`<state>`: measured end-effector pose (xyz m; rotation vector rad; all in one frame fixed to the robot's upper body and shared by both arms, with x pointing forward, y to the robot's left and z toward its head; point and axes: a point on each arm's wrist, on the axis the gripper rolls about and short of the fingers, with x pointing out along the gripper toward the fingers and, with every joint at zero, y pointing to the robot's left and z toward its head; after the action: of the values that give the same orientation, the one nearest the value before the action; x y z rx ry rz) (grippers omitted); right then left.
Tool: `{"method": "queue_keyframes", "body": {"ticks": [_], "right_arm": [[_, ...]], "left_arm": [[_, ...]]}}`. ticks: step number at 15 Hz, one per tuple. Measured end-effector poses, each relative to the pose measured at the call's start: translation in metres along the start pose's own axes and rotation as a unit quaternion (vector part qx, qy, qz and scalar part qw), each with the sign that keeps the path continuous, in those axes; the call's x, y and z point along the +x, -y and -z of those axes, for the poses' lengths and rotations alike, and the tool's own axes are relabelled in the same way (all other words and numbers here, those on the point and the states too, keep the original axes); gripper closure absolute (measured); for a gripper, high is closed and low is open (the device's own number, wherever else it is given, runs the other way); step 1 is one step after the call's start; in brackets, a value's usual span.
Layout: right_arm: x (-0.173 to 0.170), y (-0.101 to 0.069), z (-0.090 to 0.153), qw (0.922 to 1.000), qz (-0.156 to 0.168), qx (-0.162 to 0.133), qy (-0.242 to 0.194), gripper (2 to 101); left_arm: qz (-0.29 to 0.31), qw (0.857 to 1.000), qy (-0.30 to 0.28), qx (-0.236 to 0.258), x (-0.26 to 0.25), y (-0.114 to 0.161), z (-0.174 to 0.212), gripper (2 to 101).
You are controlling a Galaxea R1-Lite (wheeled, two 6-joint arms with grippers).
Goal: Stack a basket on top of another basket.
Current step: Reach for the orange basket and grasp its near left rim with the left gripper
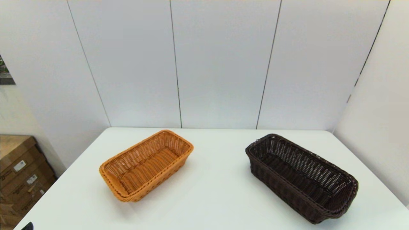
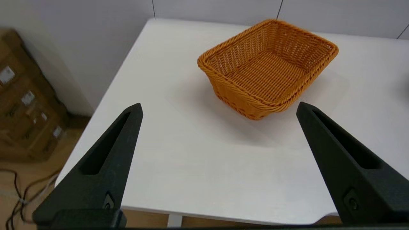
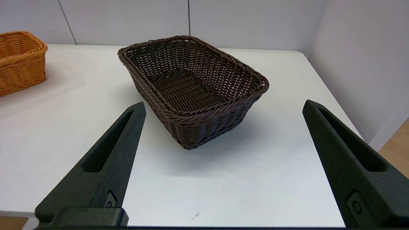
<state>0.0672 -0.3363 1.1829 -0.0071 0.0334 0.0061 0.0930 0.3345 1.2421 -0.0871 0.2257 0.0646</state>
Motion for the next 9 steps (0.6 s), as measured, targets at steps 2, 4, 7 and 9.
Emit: {"method": "queue_keyframes", "body": {"ticks": [2,4,7,9], "right_arm": [[0.0,0.0,0.0,1.0,0.0,0.0,0.0,5.0],[0.0,0.0,0.0,1.0,0.0,0.0,0.0,5.0],[0.0,0.0,0.0,1.0,0.0,0.0,0.0,5.0],[0.0,0.0,0.0,1.0,0.0,0.0,0.0,5.0]], "left_arm": [[-0.007,0.999,-0.032,-0.021,0.012,0.002,-0.014,5.4],[-0.013,0.996,-0.058,-0.062,0.027,0.004,-0.034,5.4],[-0.023,0.988,-0.083,-0.127,0.058,0.008,-0.058,5.4],[-0.031,0.979,-0.098,-0.174,0.083,0.01,-0.066,5.4]]}}
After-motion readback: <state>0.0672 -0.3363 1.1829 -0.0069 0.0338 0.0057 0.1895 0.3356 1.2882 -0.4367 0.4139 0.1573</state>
